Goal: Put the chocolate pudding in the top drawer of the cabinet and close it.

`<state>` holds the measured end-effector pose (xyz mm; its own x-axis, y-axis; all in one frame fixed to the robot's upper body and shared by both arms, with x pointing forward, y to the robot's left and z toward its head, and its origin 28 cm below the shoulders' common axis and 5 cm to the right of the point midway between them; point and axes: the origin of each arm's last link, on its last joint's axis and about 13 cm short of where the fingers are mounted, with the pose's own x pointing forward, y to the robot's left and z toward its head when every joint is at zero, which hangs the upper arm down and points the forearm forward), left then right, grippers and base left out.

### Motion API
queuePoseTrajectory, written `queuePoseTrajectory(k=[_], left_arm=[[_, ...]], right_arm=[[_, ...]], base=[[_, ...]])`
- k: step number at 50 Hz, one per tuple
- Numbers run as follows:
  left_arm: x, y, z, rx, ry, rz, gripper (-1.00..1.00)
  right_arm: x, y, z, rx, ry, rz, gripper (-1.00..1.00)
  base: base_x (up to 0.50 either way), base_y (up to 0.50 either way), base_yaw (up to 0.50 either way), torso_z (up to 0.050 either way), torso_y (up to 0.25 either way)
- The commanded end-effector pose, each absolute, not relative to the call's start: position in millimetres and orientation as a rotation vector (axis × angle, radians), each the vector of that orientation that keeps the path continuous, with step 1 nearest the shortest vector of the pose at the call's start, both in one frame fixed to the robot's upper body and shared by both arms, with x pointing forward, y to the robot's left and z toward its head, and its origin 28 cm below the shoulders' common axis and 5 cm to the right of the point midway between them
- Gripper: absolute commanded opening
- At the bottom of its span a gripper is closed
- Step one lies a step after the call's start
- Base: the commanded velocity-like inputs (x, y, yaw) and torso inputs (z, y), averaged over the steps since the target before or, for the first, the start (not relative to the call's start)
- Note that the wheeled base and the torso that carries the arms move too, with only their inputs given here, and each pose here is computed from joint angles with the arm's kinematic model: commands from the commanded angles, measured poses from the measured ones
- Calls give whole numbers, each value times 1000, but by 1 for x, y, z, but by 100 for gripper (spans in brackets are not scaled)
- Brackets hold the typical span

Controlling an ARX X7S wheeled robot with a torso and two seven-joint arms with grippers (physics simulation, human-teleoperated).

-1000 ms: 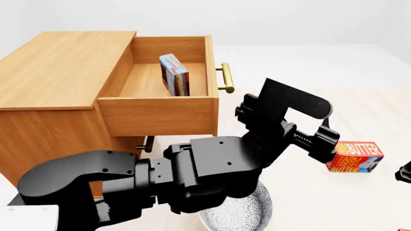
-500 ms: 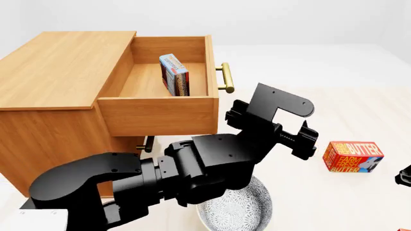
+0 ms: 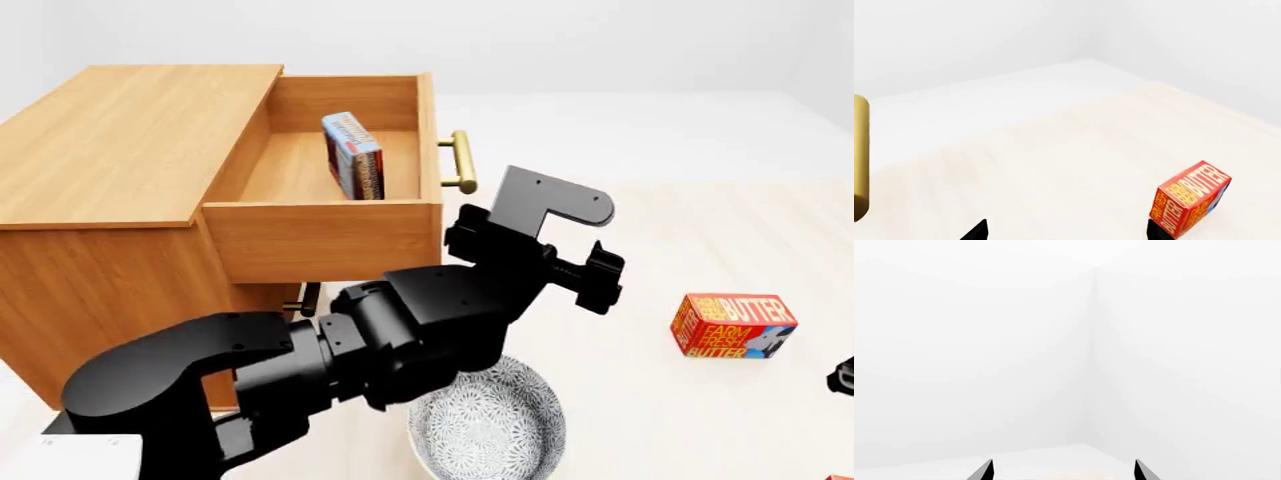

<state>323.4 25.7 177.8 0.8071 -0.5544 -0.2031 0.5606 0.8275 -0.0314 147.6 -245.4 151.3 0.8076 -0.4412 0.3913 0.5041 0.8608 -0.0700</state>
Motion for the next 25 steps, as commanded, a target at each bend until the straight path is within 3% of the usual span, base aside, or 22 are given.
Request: queuePoseTrajectory(k=[1,25], left_arm=[[334,33,174,39,219,-559,100],[342,58,174,39,209,-507,100]], right_arm=[[147,-245,149,-171,-371,-510,100],[152,-243,149,-173,-366,-500,100]], base=[[0,0,0,0,0],[0,0,0,0,0]])
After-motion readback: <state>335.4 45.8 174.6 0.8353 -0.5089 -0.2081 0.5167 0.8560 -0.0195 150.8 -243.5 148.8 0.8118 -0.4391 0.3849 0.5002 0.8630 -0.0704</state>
